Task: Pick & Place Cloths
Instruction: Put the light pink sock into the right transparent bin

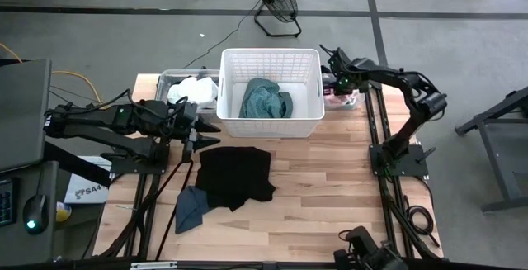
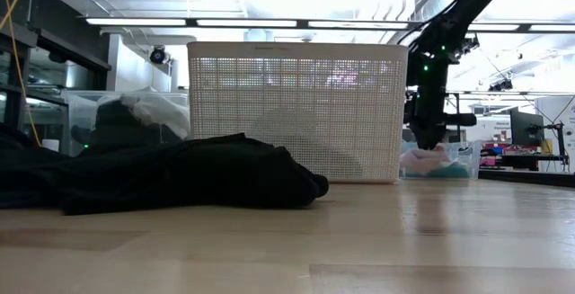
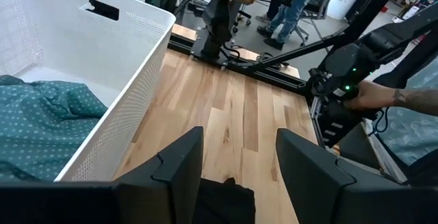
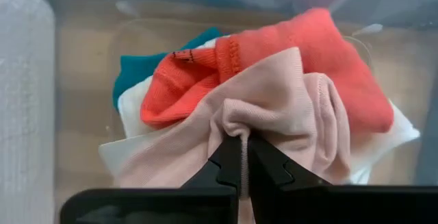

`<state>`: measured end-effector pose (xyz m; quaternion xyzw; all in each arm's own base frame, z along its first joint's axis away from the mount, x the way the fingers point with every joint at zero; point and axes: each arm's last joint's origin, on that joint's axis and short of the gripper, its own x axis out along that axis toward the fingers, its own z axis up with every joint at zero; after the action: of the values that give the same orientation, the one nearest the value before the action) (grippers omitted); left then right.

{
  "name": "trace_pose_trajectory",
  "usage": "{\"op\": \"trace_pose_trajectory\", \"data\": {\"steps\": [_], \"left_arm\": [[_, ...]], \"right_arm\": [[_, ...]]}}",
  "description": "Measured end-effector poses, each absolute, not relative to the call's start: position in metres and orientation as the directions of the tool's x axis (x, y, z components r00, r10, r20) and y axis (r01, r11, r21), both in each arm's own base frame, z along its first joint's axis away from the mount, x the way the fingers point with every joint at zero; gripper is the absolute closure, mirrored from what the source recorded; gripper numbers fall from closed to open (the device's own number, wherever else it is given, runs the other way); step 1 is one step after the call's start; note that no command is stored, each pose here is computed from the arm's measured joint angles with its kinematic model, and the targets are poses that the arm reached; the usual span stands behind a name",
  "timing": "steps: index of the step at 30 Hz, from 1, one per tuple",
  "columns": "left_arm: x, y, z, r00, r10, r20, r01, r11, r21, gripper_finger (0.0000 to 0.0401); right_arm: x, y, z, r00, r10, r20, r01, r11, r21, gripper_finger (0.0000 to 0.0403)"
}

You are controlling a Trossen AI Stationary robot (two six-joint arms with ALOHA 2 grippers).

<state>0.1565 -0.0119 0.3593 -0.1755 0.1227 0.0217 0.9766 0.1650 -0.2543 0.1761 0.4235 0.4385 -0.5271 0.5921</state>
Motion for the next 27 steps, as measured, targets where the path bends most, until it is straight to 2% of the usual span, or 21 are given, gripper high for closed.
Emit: {"op": "trace_pose_trajectory", "data": {"steps": [15,19,27], "left_arm": [[0.156,-0.012,0.358,0.965,0.001,-0.263,-0.096,0.931,-0.352,0.022],[0.156,-0.012,0.358,0.965,0.001,-0.262,-0.096,0.931,-0.353,0.022],[0.156,-0.012,0.358,0.964,0.001,-0.265,-0.097,0.931,-0.352,0.022]], "right_arm": [[0.161,-0.261,0.169,0.086,-0.223,-0.971,0.996,0.047,0.078,0.0392],[0.16,-0.259,0.176,0.111,-0.233,-0.966,0.993,0.063,0.099,0.035],[0.155,-0.252,0.201,0.142,-0.307,-0.941,0.989,0.068,0.128,0.0221]]}}
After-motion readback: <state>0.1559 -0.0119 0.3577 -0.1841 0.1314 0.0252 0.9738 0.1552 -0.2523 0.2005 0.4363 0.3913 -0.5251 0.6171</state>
